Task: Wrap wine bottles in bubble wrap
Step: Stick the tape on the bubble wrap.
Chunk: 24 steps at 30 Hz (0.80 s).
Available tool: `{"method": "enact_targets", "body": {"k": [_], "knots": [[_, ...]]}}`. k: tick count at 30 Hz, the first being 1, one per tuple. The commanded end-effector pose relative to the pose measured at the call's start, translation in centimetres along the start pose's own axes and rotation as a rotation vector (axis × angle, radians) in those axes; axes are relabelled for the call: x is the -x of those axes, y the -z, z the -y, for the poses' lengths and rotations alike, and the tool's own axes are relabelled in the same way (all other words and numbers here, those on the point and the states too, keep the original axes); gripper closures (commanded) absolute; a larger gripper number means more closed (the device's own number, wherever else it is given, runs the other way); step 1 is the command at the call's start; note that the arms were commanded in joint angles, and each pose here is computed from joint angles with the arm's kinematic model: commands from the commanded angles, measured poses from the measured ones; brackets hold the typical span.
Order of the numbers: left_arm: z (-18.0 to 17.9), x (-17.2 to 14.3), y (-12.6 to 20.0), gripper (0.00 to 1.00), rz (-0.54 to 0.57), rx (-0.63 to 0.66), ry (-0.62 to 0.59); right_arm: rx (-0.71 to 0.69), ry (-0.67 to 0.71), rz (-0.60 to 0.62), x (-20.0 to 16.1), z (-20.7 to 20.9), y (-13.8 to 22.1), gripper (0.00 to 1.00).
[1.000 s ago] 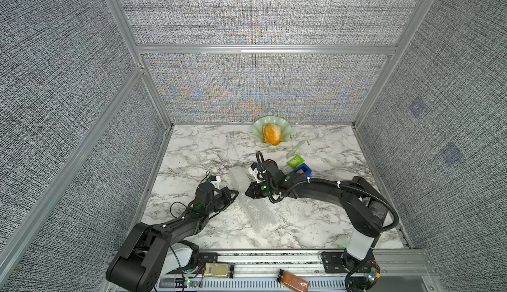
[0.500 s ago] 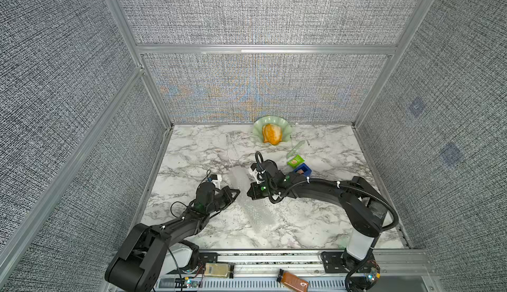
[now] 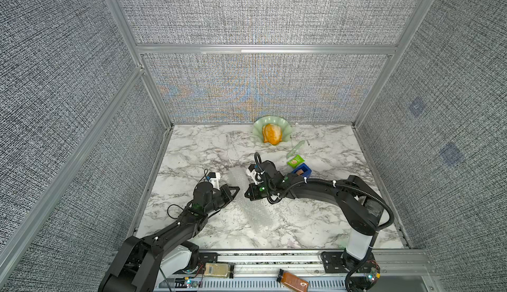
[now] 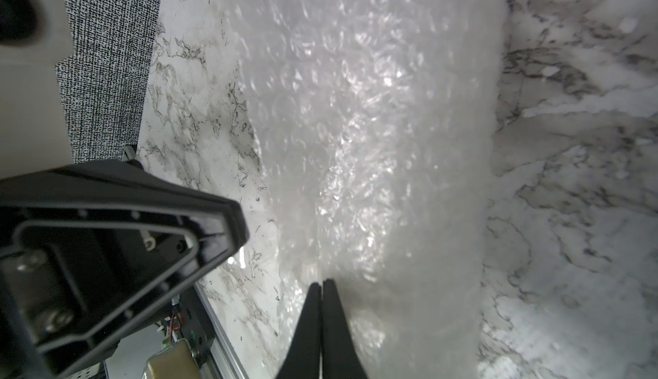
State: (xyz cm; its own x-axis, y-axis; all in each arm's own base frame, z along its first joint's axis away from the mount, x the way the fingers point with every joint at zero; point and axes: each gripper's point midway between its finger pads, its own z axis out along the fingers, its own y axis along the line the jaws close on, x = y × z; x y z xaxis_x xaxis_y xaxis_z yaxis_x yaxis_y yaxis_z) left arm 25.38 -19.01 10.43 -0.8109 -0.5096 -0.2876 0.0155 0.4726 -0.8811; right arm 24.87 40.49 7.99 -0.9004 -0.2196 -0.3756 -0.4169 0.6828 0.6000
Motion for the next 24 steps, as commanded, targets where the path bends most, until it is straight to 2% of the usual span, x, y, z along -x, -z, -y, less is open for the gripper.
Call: {"method": "enact_targets", "body": {"k": [1, 11, 19, 24], "knots": [[1.0, 0.4, 0.3, 1.0, 0.013, -0.017, -0.005, -0.052, -0.027, -0.046, -1.5, 1.5, -0.5, 0.96], [2.8, 1.4, 0.0, 1.0, 0.02, -0.057, -0.015, -0.049, -0.03, -0.043, -1.7, 1.7, -0.5, 0.96], [0.2, -0.1, -1.0, 1.0, -0.029, -0.01, 0.01, -0.041, -0.019, -0.03, -1.3, 1.3, -0.1, 0.95], [-2.1, -0.9, -1.0, 1.0, -0.046, 0.072, -0.002, -0.031, -0.016, -0.026, -1.1, 1.0, -0.1, 0.94]]}}
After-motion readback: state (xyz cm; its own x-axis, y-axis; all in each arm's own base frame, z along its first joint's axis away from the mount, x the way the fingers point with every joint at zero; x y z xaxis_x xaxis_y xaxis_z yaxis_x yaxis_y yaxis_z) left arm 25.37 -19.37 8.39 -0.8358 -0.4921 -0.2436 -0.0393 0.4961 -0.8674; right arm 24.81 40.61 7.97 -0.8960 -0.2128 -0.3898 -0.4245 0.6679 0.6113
